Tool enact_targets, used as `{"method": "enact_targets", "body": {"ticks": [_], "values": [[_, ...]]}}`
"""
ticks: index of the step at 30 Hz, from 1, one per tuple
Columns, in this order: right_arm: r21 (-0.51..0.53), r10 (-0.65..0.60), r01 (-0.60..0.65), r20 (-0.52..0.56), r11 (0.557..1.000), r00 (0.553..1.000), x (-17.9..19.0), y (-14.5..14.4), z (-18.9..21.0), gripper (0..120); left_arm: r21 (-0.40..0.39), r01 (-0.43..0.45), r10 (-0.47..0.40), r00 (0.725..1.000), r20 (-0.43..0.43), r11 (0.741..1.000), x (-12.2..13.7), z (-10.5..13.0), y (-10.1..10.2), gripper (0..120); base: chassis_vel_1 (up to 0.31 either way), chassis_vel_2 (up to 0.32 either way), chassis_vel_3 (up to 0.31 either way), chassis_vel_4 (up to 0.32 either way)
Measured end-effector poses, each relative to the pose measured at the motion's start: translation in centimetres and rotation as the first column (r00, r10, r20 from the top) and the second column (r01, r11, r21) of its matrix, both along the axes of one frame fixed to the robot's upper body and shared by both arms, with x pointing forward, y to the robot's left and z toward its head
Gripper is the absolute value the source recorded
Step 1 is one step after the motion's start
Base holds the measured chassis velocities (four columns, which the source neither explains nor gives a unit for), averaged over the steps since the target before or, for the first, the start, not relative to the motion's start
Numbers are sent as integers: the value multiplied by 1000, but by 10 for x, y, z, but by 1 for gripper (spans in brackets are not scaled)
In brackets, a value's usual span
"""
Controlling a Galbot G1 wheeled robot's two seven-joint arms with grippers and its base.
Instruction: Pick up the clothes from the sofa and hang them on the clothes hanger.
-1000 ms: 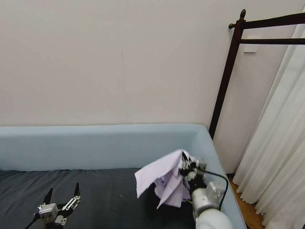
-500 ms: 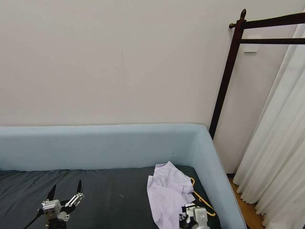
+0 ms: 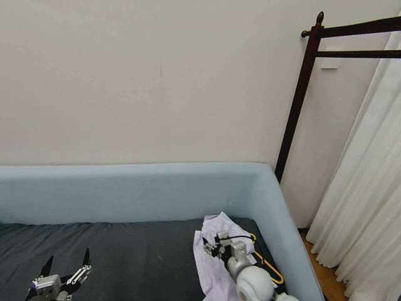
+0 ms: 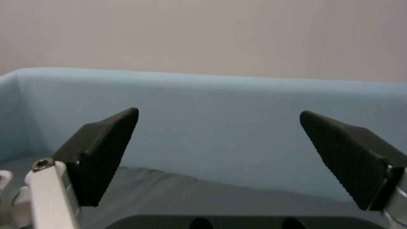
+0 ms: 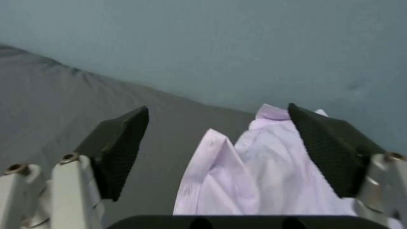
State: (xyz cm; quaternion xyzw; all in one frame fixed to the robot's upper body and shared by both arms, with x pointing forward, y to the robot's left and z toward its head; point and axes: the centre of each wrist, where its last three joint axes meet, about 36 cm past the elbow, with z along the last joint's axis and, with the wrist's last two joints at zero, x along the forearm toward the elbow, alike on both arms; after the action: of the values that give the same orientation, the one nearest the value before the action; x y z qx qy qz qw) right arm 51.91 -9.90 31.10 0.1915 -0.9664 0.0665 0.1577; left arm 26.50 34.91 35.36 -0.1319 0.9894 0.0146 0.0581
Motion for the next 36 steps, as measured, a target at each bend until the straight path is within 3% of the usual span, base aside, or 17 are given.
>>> {"method": "enact_targets", "body": {"ticks": [2, 6, 12, 17, 26, 29, 30, 36], "values": [[-59, -3, 3, -8, 998, 1000, 16, 21, -20, 97, 10, -6, 6, 1000, -2, 1000, -5, 3, 2, 100, 0, 0, 0, 0], [-210, -41, 36, -22, 977, 999, 33, 29, -59, 100, 21, -17, 17, 1000, 0, 1000, -10, 7, 5, 100, 0, 0, 0, 0], [-329, -86, 62, -60, 942, 995, 39, 16, -100, 100, 25, -28, 28, 1000, 4, 999, -15, 9, 7, 100, 0, 0, 0, 0], [-364, -118, 83, -77, 928, 990, 37, 4, -112, 98, 23, -30, 30, 1000, 9, 999, -15, 8, 5, 100, 0, 0, 0, 0], [-344, -129, 95, -77, 934, 989, 30, 6, -112, 62, 10, -16, 16, 1000, 9, 1000, -9, 2, -5, 100, 0, 0, 0, 0], [-329, -135, 103, -76, 939, 988, 29, 4, -111, 55, 9, -16, 15, 1000, 10, 1000, -8, 0, -6, 100, 0, 0, 0, 0], [-322, -139, 107, -79, 941, 987, 29, 3, -110, 47, 8, -15, 15, 1000, 10, 1000, -7, 0, -6, 100, 0, 0, 0, 0], [-344, -156, 109, -111, 933, 982, 29, -2, -112, 30, 10, -13, 13, 1000, 12, 1000, -6, -1, -5, 100, 0, 0, 0, 0]]}}
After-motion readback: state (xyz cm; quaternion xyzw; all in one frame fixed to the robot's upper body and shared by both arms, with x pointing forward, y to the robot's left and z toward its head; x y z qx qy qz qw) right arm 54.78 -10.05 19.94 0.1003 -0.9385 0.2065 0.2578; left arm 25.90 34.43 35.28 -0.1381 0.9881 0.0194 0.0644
